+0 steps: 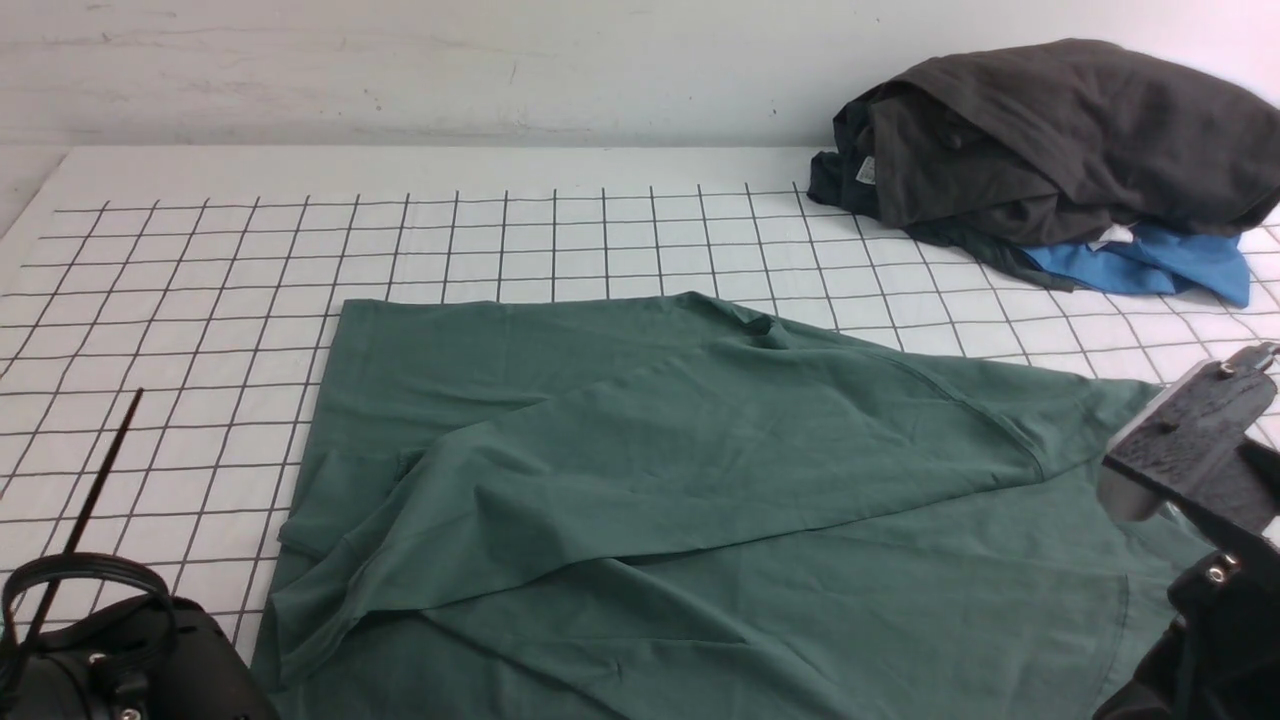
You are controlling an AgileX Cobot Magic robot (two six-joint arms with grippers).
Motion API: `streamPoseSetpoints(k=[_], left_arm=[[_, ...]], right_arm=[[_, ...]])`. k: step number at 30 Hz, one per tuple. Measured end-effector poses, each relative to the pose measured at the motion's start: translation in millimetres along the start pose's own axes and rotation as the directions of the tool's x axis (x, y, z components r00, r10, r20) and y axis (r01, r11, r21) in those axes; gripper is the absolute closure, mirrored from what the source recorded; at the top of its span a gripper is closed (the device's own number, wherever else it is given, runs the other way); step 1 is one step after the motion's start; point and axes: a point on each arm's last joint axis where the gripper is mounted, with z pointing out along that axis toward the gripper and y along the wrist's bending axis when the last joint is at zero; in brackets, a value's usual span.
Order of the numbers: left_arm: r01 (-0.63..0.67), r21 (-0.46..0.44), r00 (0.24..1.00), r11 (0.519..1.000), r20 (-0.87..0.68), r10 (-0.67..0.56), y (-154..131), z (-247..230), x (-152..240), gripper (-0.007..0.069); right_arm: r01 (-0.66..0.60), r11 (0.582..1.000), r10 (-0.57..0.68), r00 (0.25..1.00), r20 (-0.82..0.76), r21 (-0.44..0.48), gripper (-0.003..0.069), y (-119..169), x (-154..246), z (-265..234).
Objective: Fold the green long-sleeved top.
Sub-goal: Use both arms simultaneously to clamp the lower edge of the clothing fabric
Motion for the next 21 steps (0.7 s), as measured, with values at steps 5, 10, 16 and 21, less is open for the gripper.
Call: streamPoseSetpoints(k=[5, 10, 16, 21], left_arm=[[-0.001, 0.015, 1.000, 1.000, -0.028, 0.002, 1, 7, -2, 0.0178], [-0.003, 0.013, 1.000, 1.000, -0.026, 0.003, 1, 7, -2, 0.0179], [0.029, 0.011, 0.999, 1.000, -0.027, -0.029, 1, 7, -3, 0.0251], [0.101, -0.013, 0.995, 0.995, 0.010, -0.101, 6, 1, -10, 0.0399]], right_arm=[[0.003, 1.000, -0.003, 1.000, 0.023, 0.004, 0.0673, 1, 2, -5], [0.006, 1.000, -0.006, 0.999, 0.043, 0.007, 0.0673, 2, 5, -9], [0.007, 1.000, -0.007, 0.999, 0.049, 0.008, 0.0673, 2, 5, -11], [0.007, 1.000, -0.007, 0.999, 0.049, 0.008, 0.0673, 2, 5, -11]])
